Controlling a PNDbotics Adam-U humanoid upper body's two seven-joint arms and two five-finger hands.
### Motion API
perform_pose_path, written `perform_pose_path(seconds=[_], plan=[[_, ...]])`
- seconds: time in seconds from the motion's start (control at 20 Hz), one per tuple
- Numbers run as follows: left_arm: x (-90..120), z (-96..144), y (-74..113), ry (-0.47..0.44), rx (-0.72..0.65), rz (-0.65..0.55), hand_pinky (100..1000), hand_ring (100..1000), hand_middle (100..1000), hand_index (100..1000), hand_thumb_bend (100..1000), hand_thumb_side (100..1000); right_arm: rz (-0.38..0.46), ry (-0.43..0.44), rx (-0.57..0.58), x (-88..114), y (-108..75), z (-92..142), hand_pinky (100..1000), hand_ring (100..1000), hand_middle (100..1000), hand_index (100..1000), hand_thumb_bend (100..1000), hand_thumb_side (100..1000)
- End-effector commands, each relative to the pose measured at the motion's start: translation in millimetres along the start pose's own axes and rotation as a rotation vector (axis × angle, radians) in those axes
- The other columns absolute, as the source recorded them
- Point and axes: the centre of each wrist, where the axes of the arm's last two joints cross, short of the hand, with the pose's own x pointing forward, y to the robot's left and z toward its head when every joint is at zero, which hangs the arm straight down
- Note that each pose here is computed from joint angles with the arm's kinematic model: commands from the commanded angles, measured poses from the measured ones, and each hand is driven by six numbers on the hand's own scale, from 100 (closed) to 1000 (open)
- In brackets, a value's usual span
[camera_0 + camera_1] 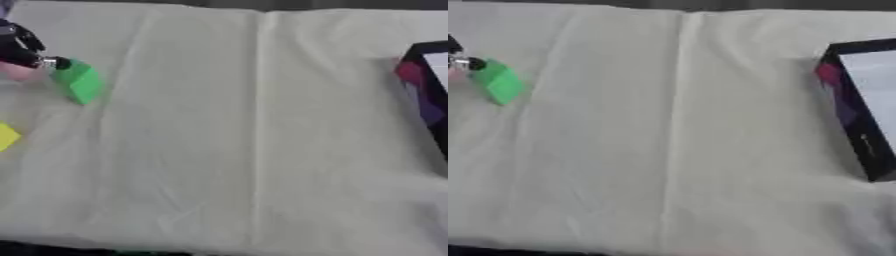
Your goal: Pick up the objects with one hand, pass them to the other hand, and then place them into the box on the other side of the table.
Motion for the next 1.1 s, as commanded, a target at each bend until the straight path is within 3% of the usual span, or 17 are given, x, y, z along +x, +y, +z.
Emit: perform_pose_path(seconds=[0.05,0.65,1.1], plan=[[-3.1,6.7,15.6,0.013,0.02,-0.018,1000,804,740,834,636,711,-0.004,-0.023,-0.006,2.7,0.1,-3.1,670,729,719,764,724,128],[-2.9,-1.4,9.8,0.054,-0.008,-0.049,1000,813,746,839,675,699,-0.014,-0.033,-0.026,2.8,-1.8,-6.9,670,727,718,763,721,126],[-5.5,-4.6,7.2,0.053,-0.054,-0.033,1000,824,761,849,675,750,-0.011,-0.022,-0.027,2.7,-0.5,-5.2,669,726,717,762,722,126]])
